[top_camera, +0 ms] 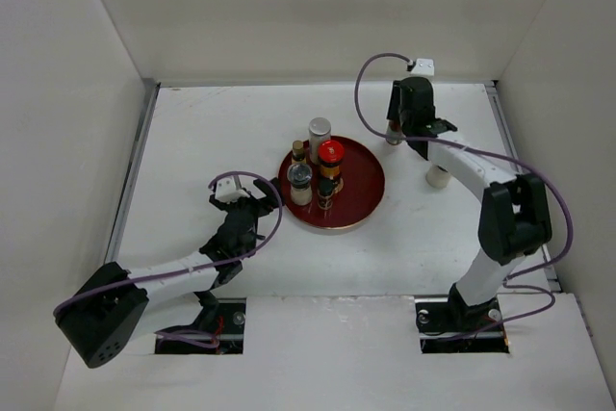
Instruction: Organize the condiment bottles
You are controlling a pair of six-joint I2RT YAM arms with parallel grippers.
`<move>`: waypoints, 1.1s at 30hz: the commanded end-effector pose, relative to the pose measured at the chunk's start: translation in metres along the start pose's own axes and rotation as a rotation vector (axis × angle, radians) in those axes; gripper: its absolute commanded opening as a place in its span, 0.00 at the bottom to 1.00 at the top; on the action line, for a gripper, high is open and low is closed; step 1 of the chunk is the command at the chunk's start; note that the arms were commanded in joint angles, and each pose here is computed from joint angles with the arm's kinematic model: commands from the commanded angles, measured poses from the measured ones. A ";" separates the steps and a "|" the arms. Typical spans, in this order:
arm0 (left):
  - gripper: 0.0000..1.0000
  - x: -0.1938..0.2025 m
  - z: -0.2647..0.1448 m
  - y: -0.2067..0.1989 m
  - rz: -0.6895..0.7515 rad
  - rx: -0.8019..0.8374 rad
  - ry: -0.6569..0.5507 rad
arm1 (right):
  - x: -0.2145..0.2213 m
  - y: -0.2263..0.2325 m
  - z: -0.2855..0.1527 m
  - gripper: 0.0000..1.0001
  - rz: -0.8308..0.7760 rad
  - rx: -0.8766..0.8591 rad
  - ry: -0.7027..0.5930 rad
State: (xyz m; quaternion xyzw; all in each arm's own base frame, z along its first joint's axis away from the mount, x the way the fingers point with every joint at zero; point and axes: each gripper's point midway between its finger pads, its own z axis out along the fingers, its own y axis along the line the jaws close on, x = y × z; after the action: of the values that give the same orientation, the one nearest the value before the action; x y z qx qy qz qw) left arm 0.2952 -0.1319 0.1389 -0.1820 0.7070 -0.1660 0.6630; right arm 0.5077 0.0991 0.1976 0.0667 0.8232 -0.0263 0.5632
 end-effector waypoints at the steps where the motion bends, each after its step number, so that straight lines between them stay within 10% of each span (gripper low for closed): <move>1: 1.00 -0.017 0.005 -0.013 -0.067 0.027 -0.049 | -0.109 0.038 -0.067 0.37 0.102 -0.135 -0.303; 21: 1.00 -0.018 0.005 -0.011 -0.080 0.025 -0.051 | -0.015 0.123 -0.045 0.40 0.065 -0.293 -0.156; 33: 1.00 -0.017 0.004 -0.012 -0.089 0.034 -0.047 | -0.025 0.097 -0.092 0.95 0.131 -0.271 -0.187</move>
State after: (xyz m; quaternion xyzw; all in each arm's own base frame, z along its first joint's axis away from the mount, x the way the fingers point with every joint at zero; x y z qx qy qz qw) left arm 0.2971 -0.1303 0.1401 -0.1916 0.7034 -0.1719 0.6626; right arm 0.4568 0.2132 0.1877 -0.0029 0.8088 0.0795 0.5827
